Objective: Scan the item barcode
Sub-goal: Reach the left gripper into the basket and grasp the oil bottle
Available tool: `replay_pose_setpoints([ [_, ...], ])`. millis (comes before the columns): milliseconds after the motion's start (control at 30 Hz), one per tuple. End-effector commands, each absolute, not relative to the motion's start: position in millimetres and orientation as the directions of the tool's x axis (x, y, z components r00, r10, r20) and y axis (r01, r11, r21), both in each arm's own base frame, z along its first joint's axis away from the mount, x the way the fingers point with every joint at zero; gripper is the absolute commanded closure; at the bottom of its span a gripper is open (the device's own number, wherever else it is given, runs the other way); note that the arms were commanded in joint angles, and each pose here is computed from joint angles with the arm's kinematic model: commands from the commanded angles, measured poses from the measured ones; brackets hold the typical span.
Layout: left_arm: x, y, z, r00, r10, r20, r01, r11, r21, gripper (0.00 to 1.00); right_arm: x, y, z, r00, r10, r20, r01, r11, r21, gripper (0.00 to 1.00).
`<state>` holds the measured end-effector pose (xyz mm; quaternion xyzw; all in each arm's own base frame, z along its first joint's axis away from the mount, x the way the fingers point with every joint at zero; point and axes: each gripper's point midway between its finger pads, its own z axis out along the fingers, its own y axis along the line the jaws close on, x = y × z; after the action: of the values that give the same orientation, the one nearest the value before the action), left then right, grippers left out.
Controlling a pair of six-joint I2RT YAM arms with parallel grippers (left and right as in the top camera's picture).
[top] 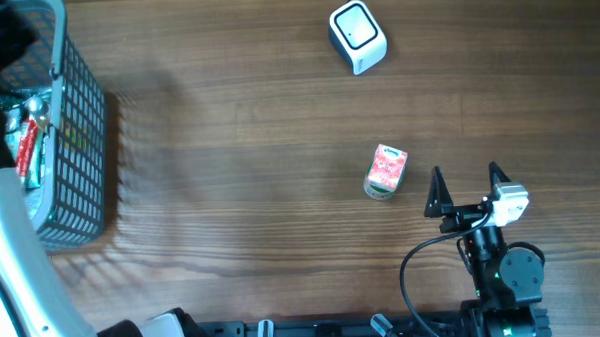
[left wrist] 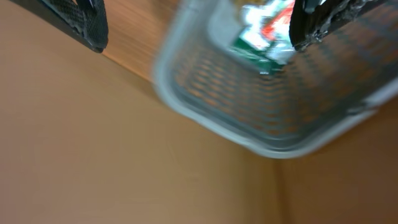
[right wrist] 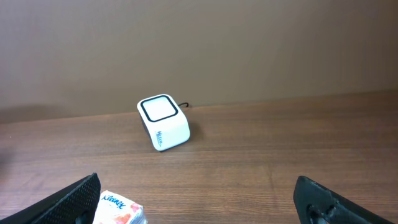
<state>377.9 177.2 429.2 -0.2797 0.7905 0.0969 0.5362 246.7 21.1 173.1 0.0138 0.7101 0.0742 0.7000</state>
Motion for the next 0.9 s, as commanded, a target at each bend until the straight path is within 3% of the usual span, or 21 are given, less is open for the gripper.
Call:
replay_pose_setpoints([
  [0,376,230,398,-0.312,-0.38,-0.871,-0.618,0.777,-0.118,0.12,247,19,175,-0.01,0.107,-0.994,-0.077,0.991,0.108,0.0],
  [200,381,280,301,-0.453,-0.54,-0.71,-0.649,0.746,-0.153,0.1,247,19,175,-0.01,0.107,-0.994,-0.077,0.991,0.108,0.0],
  [300,397,277,235,-0.638,-0.494,-0.591,-0.535,0.836,-0.12,0.1,247,19,175,-0.01,0.107,-0.994,-0.077,0.991,0.108,0.0],
  [433,416,258,184,-0.733,-0.464,-0.498,-0.405,0.885,-0.228,0.12,247,19,175,-0.01,0.107,-0.994,-0.077,0.991,0.108,0.0],
  [667,422,263,168,-0.747,-0.45,-0.489,-0.392,0.893,-0.221,0.13,247,19,175,-0.01,0.107,-0.994,-0.077,0.991,0.108,0.0],
  [867,427,256,161,-0.76,-0.44,-0.478,-0.372,0.898,-0.234,0.2,247,19,175,-0.01,0.107,-0.994,-0.077,0.991,0.108,0.01],
])
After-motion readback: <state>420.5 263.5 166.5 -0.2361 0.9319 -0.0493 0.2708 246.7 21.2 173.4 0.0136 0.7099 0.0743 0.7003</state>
